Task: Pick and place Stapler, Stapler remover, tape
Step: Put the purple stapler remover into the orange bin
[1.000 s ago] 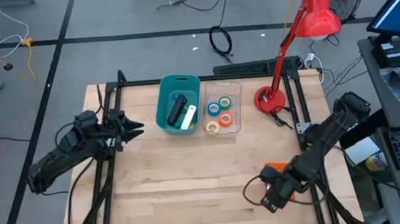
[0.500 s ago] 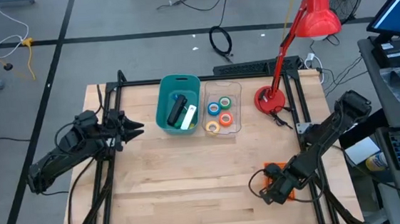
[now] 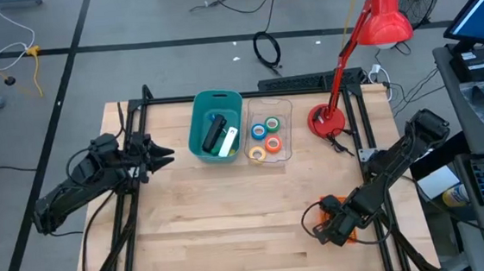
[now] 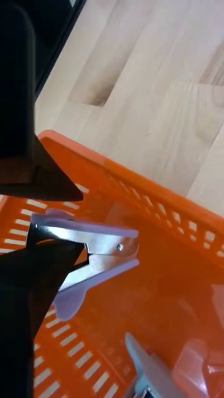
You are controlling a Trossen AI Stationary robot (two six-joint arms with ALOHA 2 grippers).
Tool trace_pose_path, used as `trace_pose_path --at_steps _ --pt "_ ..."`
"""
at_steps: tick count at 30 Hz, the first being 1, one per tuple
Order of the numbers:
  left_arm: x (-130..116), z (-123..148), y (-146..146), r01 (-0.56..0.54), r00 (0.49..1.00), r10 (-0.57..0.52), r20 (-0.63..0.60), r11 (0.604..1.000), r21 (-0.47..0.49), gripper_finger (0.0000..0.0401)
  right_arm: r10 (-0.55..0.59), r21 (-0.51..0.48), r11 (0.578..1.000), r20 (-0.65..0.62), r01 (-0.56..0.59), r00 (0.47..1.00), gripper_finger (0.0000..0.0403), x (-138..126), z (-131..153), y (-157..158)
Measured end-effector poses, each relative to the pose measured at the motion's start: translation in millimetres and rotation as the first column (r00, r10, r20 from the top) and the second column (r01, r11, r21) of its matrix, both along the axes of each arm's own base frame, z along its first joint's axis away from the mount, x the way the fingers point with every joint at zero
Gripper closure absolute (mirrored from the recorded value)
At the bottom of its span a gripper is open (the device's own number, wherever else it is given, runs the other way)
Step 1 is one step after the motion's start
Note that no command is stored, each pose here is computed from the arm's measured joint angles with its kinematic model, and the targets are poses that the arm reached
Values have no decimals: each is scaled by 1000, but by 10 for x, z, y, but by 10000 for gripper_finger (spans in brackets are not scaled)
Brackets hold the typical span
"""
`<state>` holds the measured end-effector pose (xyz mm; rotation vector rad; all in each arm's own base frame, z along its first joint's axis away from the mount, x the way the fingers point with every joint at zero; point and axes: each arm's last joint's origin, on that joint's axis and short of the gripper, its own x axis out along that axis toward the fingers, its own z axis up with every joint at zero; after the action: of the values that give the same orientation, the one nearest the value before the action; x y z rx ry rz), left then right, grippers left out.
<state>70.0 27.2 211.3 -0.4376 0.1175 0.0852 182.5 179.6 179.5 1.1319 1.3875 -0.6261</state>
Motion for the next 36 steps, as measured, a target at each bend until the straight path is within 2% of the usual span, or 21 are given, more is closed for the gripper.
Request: trace_pose_path --at_steps 9,15,21,29,34,36 --pt "0 0 -1 2 1000 -2 0 1000 4 233 -15 -31 999 -31 15 999 242 -28 -11 -28" --pt "0 0 0 2 1000 -2 0 1000 4 233 -97 -72 993 15 98 995 228 -8 -11 -43" --pt "0 0 0 2 1000 -2 0 1000 4 233 -79 -60 995 30 81 996 243 -5 -6 -20" --pt "0 1 0 2 1000 -2 0 1000 15 233 -156 -83 985 -21 154 987 279 -88 -4 -19" --pt "1 12 1 2 1000 -2 11 1000 17 233 -160 -61 985 2 160 987 293 -116 75 -36" --pt "1 10 0 2 1000 -2 8 1000 16 233 -181 -90 978 60 186 982 296 -135 119 -59"
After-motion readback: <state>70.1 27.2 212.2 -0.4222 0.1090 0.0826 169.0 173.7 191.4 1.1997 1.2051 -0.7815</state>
